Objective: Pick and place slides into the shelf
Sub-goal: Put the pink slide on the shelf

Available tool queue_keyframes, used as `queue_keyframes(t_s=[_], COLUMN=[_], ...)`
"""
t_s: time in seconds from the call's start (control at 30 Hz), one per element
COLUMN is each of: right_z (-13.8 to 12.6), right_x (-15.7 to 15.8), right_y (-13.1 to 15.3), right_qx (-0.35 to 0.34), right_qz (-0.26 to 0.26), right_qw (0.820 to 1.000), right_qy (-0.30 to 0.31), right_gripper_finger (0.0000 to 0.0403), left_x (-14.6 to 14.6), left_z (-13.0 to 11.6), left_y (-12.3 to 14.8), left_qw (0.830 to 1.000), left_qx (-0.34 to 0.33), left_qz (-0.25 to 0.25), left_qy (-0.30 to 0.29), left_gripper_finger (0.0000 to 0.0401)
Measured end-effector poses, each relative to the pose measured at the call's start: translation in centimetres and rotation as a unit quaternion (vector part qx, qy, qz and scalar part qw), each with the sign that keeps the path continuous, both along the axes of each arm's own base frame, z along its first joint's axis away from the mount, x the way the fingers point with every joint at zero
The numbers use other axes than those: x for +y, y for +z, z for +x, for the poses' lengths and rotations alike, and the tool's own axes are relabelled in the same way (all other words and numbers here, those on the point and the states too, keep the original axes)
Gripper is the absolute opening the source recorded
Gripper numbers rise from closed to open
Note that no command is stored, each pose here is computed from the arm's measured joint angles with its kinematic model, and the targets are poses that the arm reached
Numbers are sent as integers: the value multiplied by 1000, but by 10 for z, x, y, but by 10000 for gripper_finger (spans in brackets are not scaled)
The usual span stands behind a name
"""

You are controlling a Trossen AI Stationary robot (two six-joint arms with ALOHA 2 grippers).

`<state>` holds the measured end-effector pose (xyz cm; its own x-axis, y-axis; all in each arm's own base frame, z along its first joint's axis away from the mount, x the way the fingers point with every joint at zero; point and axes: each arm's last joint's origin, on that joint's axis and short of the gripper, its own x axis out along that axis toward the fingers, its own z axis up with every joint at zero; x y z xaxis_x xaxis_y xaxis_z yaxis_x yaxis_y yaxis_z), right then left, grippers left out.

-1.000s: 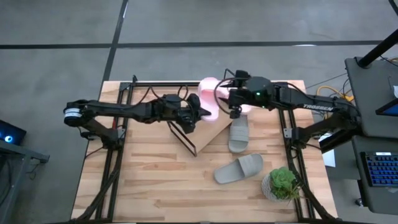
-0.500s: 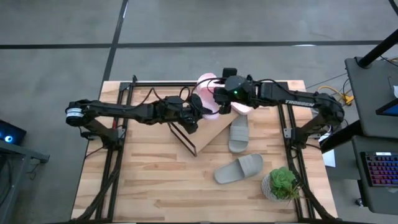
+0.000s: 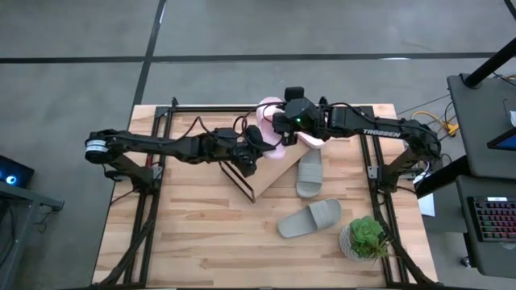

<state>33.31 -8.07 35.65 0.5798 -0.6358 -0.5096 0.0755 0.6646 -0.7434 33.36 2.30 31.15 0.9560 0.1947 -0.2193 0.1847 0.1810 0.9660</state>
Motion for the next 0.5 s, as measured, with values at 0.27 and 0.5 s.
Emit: queue_keyframes(t_s=[0.27,0.5], right_z=[0,0], right_x=[1,0], right_y=[0,1], right_qx=[16,17], right_qz=[-15,-23], right_qw=[1000,999], right_qy=[15,17], right_gripper_finger=[12,10], left_x=[-1,-1], left_z=[0,-3], left_y=[1,4], left_qw=[999,995], left_qx=[-11,-24], left_qz=[-42,-94], left_qy=[11,26], left_gripper_finger=[91,104])
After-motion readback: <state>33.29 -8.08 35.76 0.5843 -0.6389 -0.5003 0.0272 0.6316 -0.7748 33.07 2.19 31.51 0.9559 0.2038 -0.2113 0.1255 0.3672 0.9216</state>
